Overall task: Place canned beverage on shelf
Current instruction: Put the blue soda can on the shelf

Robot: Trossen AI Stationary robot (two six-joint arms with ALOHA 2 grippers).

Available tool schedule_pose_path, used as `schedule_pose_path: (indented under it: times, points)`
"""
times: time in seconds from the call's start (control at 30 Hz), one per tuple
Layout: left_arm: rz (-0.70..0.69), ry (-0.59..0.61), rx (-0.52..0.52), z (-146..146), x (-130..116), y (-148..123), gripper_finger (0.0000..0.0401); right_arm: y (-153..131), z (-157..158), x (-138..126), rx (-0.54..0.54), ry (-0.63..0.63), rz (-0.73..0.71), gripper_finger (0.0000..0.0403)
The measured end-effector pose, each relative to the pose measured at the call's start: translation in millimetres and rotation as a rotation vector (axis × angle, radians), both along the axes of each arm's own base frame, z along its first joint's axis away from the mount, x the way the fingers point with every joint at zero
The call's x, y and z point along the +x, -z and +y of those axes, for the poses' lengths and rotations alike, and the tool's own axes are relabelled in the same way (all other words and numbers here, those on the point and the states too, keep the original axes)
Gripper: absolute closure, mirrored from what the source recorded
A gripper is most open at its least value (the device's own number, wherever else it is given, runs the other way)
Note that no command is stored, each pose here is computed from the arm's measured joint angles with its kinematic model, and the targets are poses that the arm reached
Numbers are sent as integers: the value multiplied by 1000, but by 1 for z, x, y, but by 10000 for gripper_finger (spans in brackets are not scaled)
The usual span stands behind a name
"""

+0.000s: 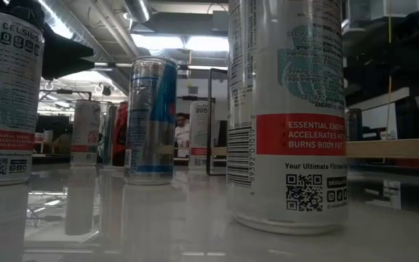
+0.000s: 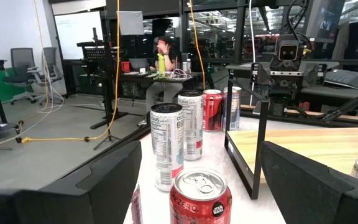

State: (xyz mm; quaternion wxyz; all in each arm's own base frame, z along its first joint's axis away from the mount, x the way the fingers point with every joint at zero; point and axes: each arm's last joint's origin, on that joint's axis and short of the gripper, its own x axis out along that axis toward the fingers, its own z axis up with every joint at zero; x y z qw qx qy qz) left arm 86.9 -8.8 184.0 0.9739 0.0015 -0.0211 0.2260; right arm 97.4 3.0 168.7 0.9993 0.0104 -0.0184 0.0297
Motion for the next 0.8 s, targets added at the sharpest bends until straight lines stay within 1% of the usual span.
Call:
schedule_pose_path:
  times: [0.13,0.3,0.47,0.53,0.6,0.7,0.73,0.8]
  points:
    - [0,0,0,0,0,0,79,-2,0,0,1,-6,-17,45]
    - [0,0,0,0,0,0,79,-1,0,0,54,-12,-6,45]
    - [0,0,0,0,0,0,79,-2,0,0,68,-18,-21,45]
    - [0,0,0,0,0,0,79,-6,1,0,115,-26,-58,45]
    - [-1,1,-2,0,0,0,79,-12,1,-1,190,-38,-112,45]
    - [-5,7,-7,0,0,0,79,-26,0,-5,295,-24,-142,45]
    - [-7,12,-7,0,0,0,79,-32,-1,-6,319,-12,-149,45]
    - [-14,25,-9,-1,0,-1,79,-44,-2,-10,328,21,-146,45]
